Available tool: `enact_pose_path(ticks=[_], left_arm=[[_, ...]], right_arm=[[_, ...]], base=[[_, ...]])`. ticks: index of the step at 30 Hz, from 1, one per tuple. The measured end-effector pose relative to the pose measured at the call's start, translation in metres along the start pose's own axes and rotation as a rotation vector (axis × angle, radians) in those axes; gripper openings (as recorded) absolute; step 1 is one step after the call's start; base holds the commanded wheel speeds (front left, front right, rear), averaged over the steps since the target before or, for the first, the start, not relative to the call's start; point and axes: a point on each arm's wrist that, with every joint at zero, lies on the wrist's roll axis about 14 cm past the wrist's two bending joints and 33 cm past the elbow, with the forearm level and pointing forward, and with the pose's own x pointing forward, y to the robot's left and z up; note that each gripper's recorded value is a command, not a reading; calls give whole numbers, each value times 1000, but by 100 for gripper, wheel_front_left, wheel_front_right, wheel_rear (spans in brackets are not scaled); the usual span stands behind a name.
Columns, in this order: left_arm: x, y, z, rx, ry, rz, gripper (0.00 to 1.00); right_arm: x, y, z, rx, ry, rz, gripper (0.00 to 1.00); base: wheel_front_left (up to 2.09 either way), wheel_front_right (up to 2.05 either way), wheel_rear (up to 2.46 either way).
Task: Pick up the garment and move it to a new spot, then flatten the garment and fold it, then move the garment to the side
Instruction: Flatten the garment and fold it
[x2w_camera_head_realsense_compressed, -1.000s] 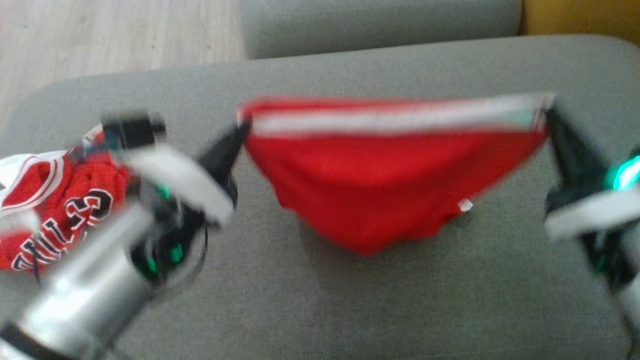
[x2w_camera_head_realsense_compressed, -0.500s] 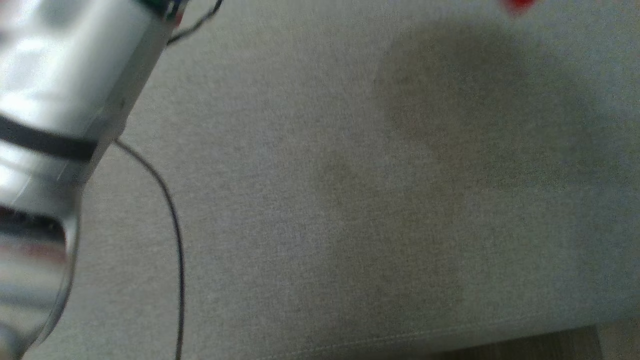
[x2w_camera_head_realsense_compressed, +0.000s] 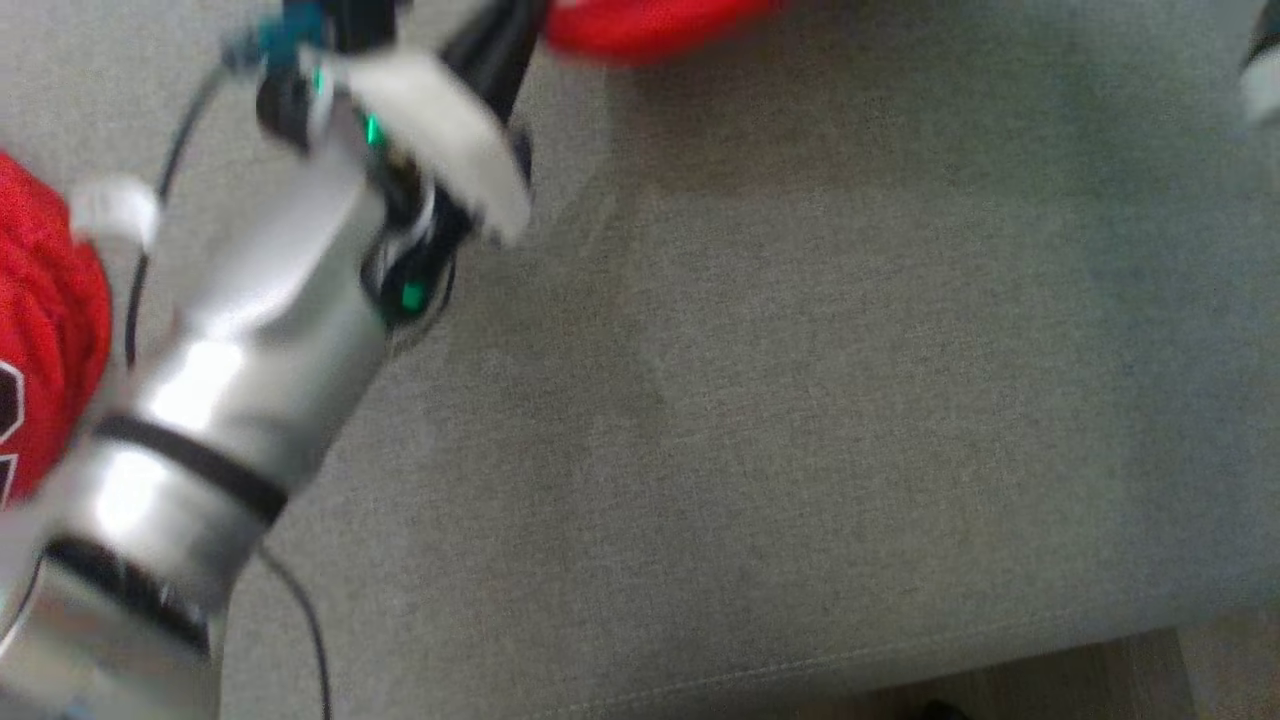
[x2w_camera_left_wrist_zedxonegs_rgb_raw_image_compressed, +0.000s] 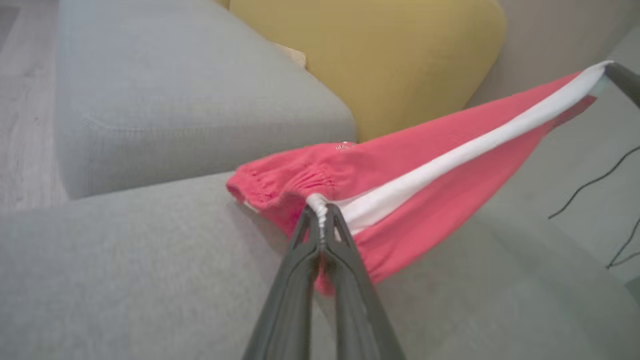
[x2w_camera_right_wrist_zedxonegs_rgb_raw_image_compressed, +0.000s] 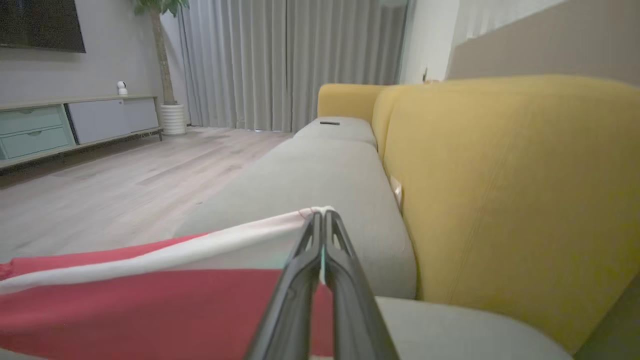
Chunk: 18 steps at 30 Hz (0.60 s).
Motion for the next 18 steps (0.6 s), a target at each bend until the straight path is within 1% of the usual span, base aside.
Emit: enact_pose_path(ticks=[3,4,6,12,14,18], left_arm=[[-23,-17,-3,11,-29,-34,0],[-23,-17,-3,11,-29,-34,0],[-42,-31,-9,11,-46,-49,0],[-119,-62,-70,-39,27,19,0],[-137,-72,-77,-37,32,31,0],[-158,-86,-72,-15,-2,46,0]], right_arm=[[-27,7,-19,59,33,-4,0],[-27,7,-19,59,33,-4,0],[-50,11,-30,102,60,-9,0],[-132,31,-68,207,197,-20,0],[-155,36,-72,230,221,-27,0],[-191,45,-70,262,242,-42,0]], base=[[0,0,0],[0,0,0],[0,0,0],[0,0,0],[0,0,0],[0,0,0]])
